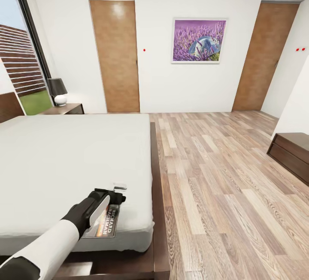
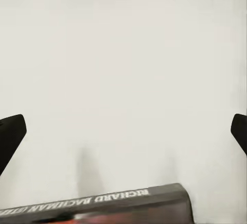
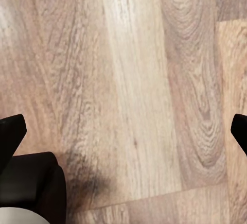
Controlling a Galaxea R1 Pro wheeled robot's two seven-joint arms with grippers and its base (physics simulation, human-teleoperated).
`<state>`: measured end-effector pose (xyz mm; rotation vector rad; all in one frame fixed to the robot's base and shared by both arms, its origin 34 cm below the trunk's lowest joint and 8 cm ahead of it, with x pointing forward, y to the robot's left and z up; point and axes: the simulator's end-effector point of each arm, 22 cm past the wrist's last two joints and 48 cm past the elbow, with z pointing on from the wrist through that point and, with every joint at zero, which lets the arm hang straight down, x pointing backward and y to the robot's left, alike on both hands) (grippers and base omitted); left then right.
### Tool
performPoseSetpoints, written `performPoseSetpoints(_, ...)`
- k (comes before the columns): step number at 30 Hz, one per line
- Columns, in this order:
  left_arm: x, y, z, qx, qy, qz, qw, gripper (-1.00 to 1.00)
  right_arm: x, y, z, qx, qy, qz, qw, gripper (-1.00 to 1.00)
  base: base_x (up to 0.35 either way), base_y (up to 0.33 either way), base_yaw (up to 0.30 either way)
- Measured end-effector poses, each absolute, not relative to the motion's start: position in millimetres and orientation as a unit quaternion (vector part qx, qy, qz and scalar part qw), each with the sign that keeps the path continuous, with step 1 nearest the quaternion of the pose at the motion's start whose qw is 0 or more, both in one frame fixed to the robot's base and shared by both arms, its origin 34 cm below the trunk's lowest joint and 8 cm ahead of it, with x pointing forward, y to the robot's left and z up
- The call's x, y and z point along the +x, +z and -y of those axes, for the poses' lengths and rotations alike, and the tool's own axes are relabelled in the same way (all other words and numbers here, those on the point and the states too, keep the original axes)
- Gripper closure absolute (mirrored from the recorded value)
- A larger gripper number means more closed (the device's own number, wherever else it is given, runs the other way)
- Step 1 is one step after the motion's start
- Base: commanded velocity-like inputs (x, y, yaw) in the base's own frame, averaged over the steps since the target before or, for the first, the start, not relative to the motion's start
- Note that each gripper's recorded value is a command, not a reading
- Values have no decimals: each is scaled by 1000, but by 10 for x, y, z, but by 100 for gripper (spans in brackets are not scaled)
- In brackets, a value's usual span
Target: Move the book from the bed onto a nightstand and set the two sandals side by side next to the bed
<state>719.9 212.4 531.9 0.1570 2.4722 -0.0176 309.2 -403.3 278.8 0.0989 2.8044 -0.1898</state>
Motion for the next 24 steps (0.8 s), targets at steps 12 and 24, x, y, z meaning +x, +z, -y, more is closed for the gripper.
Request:
performPoseSetpoints(12, 7838, 7452, -2099, 60, 7, -895, 442, -100, 3101, 2788, 4022, 34, -65, -984, 164, -100, 0, 0, 0)
performPoseSetpoints(24, 7972, 9235, -3953, -72, 131, -831, 535, -100, 3094, 2790, 4039, 35, -66, -983, 165, -100, 0, 0, 0)
